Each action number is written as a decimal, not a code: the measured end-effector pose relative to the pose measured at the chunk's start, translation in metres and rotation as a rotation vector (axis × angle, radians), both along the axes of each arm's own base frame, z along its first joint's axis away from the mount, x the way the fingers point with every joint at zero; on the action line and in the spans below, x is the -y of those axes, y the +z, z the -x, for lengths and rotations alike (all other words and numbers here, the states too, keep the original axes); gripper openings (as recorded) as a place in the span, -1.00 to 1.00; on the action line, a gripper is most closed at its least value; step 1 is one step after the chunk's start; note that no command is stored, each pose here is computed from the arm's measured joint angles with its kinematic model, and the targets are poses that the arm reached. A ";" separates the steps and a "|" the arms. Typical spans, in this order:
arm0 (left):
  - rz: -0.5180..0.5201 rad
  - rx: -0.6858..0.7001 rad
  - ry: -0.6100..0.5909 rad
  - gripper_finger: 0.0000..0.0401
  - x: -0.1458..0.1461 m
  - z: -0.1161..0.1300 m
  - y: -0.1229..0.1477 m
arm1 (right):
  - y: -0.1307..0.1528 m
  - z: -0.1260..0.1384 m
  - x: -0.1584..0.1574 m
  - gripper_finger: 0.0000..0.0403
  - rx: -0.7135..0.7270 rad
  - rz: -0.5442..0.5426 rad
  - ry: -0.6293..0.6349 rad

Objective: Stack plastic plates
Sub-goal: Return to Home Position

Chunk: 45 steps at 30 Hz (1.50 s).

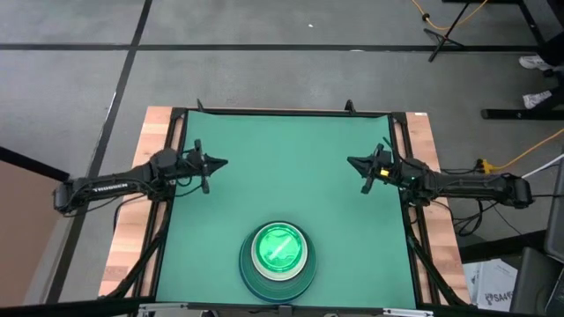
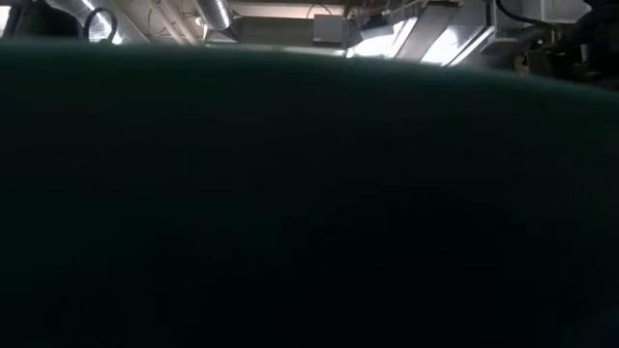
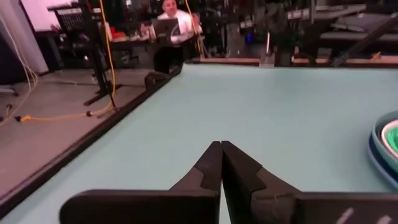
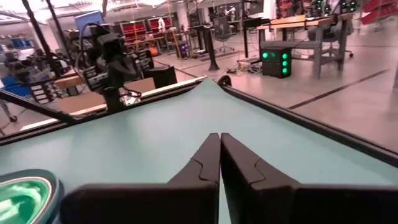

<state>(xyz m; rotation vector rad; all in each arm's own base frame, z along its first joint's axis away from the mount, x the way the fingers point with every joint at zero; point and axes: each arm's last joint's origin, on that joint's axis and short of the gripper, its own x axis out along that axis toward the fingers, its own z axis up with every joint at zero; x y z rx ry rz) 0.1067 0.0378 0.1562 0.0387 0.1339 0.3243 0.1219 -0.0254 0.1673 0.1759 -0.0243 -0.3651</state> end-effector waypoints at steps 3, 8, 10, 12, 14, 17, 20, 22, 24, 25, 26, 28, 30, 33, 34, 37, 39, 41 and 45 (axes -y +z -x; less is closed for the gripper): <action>-0.011 0.028 0.006 -1.00 0.001 0.002 0.003 | 0.002 0.002 -0.001 -0.96 0.020 0.003 0.021; -0.015 0.065 0.007 -1.00 0.002 0.007 0.006 | 0.004 0.008 -0.003 -0.96 0.035 0.015 0.052; -0.005 0.052 0.008 -1.00 0.003 0.009 0.004 | 0.002 0.011 -0.003 -0.96 0.022 0.010 0.051; 0.010 0.067 0.013 -1.00 0.003 0.010 0.005 | 0.000 0.013 -0.004 -0.96 0.001 -0.001 0.052; 0.007 0.088 -0.010 -1.00 0.004 0.011 0.006 | -0.002 0.016 -0.004 -0.96 -0.012 -0.027 0.060; 0.004 0.110 -0.022 -1.00 0.005 0.012 0.008 | -0.005 0.019 -0.006 -0.96 -0.024 -0.042 0.089; 0.017 0.130 -0.017 -1.00 0.005 0.013 0.009 | -0.003 0.022 -0.007 -0.96 -0.002 -0.041 0.112; 0.039 0.140 0.003 -1.00 0.005 0.013 0.009 | -0.001 0.024 -0.007 -0.96 0.017 -0.033 0.114; 0.066 0.152 0.040 -1.00 0.004 0.014 0.009 | -0.001 0.024 -0.007 -0.96 0.023 -0.024 0.117; 0.081 0.156 0.046 -1.00 0.004 0.014 0.009 | -0.001 0.024 -0.007 -0.96 0.022 -0.023 0.123; 0.087 0.158 0.046 -1.00 0.004 0.014 0.009 | -0.001 0.024 -0.007 -0.96 0.022 -0.022 0.123; 0.089 0.158 0.034 -1.00 0.004 0.014 0.009 | -0.001 0.024 -0.007 -0.96 0.021 -0.022 0.121; 0.074 0.152 0.029 -1.00 0.004 0.014 0.009 | -0.001 0.024 -0.007 -0.96 0.021 -0.021 0.116; 0.042 0.140 0.029 -1.00 0.004 0.014 0.009 | -0.001 0.024 -0.007 -0.96 0.020 -0.022 0.114; 0.036 0.137 0.032 -1.00 0.004 0.014 0.009 | -0.001 0.024 -0.007 -0.96 0.020 -0.022 0.117; 0.035 0.137 0.033 -1.00 0.004 0.014 0.009 | -0.001 0.024 -0.008 -0.96 0.017 -0.028 0.145; 0.033 0.136 0.031 -1.00 0.004 0.014 0.009 | -0.001 0.024 -0.008 -0.96 0.018 -0.033 0.153; 0.033 0.136 0.031 -1.00 0.004 0.014 0.009 | -0.001 0.024 -0.008 -0.96 0.027 -0.031 0.148; 0.033 0.136 0.031 -1.00 0.004 0.014 0.009 | 0.000 0.024 -0.008 -0.96 0.036 -0.028 0.148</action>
